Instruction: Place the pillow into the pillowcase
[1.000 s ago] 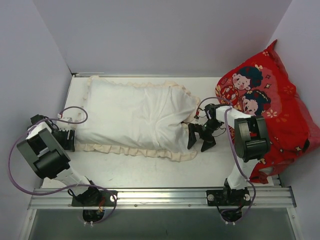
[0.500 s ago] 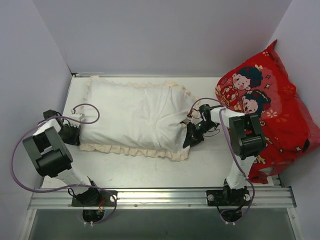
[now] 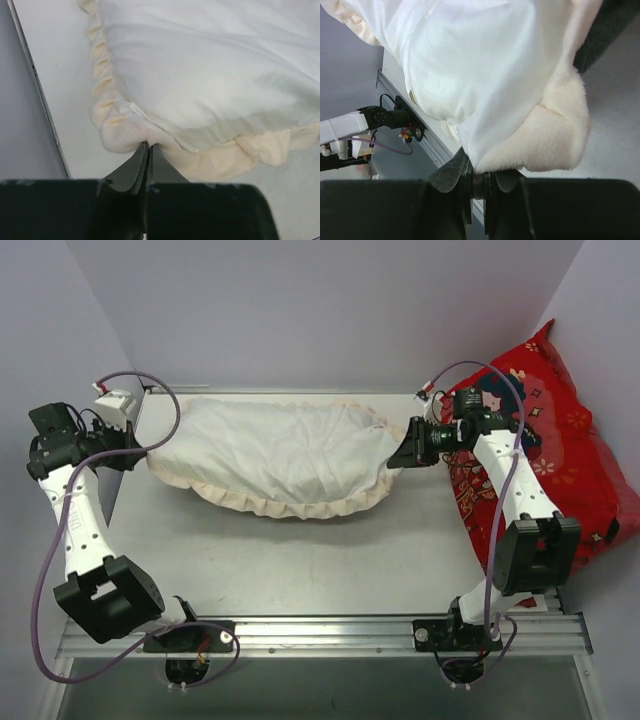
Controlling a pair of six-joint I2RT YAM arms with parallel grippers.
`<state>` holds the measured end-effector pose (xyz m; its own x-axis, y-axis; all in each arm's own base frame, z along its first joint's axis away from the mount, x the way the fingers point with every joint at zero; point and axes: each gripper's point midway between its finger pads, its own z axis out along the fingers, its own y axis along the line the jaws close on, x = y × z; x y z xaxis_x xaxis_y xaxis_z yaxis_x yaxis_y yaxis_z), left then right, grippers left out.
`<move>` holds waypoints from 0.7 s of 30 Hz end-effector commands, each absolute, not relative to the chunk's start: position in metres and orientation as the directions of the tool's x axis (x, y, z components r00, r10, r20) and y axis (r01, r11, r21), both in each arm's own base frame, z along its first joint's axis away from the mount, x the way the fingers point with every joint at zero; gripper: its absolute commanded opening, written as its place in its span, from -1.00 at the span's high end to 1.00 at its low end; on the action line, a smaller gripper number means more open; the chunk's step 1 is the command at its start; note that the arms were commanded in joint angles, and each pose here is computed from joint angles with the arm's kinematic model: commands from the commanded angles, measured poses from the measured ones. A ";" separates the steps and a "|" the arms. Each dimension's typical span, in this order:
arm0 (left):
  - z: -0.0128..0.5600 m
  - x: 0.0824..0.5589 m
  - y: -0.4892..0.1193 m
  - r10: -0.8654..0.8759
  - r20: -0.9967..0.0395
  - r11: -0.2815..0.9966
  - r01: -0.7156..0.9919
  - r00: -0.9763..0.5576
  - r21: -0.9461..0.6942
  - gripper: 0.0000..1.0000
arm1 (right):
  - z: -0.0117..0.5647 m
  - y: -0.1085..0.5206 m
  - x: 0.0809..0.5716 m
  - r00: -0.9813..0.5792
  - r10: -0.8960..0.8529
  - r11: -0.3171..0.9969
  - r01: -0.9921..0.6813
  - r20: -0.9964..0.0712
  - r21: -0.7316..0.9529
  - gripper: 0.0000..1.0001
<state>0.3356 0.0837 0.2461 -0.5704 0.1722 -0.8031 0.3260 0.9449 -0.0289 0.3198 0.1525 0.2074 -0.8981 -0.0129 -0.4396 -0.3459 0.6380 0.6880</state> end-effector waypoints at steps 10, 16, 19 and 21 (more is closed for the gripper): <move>0.451 0.298 0.051 0.040 -0.991 0.950 0.313 -0.128 -0.002 1.00 | 0.383 0.116 0.288 -0.534 0.004 0.755 -0.553 -0.845 0.353 1.00; 0.492 0.252 0.051 0.146 -0.989 0.963 0.227 0.013 0.145 1.00 | 0.419 0.083 0.241 -0.350 0.015 0.875 -0.449 -0.936 0.182 1.00; 0.483 0.268 0.066 0.061 -0.998 0.974 0.217 -0.010 0.058 1.00 | 0.416 0.069 0.255 -0.347 0.015 0.915 -0.373 -0.938 0.153 1.00; 0.480 0.288 0.070 0.059 -0.998 0.976 0.210 0.010 0.059 1.00 | 0.397 0.060 0.282 -0.412 0.021 0.934 -0.318 -0.911 0.165 1.00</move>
